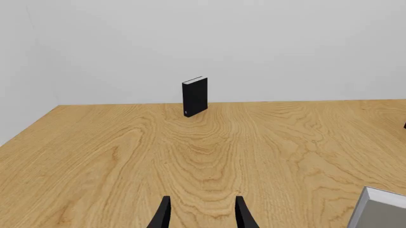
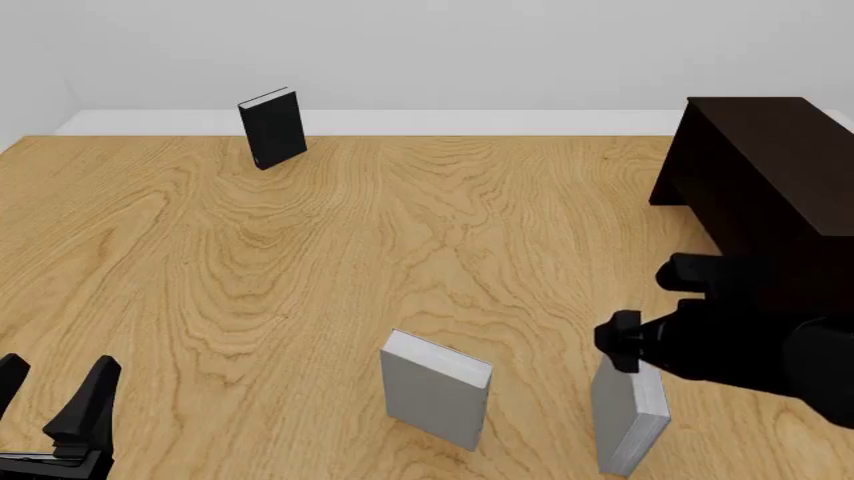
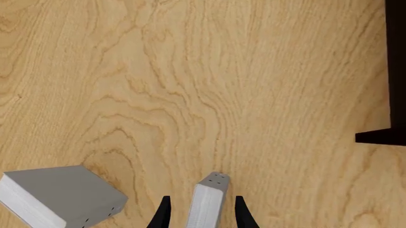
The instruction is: Pick up the book on the right and place it on the cabinet shelf.
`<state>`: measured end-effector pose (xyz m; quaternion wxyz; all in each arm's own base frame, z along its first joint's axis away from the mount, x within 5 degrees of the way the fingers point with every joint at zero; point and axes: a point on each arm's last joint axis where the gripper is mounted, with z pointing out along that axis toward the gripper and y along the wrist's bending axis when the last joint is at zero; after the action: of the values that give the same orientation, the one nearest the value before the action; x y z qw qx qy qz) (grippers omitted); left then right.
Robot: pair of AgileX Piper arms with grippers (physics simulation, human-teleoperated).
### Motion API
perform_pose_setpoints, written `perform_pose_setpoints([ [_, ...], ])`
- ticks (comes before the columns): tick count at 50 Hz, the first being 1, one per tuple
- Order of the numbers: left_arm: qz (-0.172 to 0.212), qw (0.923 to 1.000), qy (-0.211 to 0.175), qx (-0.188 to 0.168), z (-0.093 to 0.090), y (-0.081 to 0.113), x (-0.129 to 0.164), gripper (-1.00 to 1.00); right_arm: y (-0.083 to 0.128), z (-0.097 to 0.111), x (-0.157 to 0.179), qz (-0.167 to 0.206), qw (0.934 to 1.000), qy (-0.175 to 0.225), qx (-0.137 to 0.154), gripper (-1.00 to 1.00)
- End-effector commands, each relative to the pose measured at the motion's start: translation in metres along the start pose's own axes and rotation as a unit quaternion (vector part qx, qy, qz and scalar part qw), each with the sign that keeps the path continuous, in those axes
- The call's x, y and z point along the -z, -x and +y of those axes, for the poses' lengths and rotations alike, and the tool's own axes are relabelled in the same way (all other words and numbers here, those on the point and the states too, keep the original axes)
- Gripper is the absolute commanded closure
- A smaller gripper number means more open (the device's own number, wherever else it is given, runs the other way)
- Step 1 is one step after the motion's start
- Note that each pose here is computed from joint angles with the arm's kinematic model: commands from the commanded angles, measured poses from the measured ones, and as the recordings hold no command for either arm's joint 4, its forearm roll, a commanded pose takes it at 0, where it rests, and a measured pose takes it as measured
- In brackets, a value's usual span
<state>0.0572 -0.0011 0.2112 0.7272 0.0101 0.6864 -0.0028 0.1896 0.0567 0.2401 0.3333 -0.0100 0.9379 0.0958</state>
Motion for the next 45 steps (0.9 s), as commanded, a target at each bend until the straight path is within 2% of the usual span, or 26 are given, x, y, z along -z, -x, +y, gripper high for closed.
perform_pose_setpoints([
  [1,0.0,1.0,0.001,0.001,0.0,0.0,0.0,-1.0,-0.004,0.001,-0.005,0.004,1.0,0.003,-0.002,-1.0],
  [20,0.0,1.0,0.002,0.004,0.0,0.0,0.0,-1.0,-0.009,0.0,-0.015,0.008,1.0,0.001,-0.005,-1.0],
  [30,0.0,1.0,0.003,0.006,0.0,0.0,0.0,-1.0,-0.008,0.001,-0.016,0.006,1.0,0.003,0.003,-1.0],
  [31,0.0,1.0,0.003,0.006,0.0,0.0,0.0,-1.0,-0.006,0.001,-0.014,0.003,1.0,0.003,0.006,1.0],
  [45,0.0,1.0,0.003,0.006,0.0,0.0,0.0,-1.0,0.002,0.002,-0.004,-0.007,0.9999,0.004,0.015,1.0],
])
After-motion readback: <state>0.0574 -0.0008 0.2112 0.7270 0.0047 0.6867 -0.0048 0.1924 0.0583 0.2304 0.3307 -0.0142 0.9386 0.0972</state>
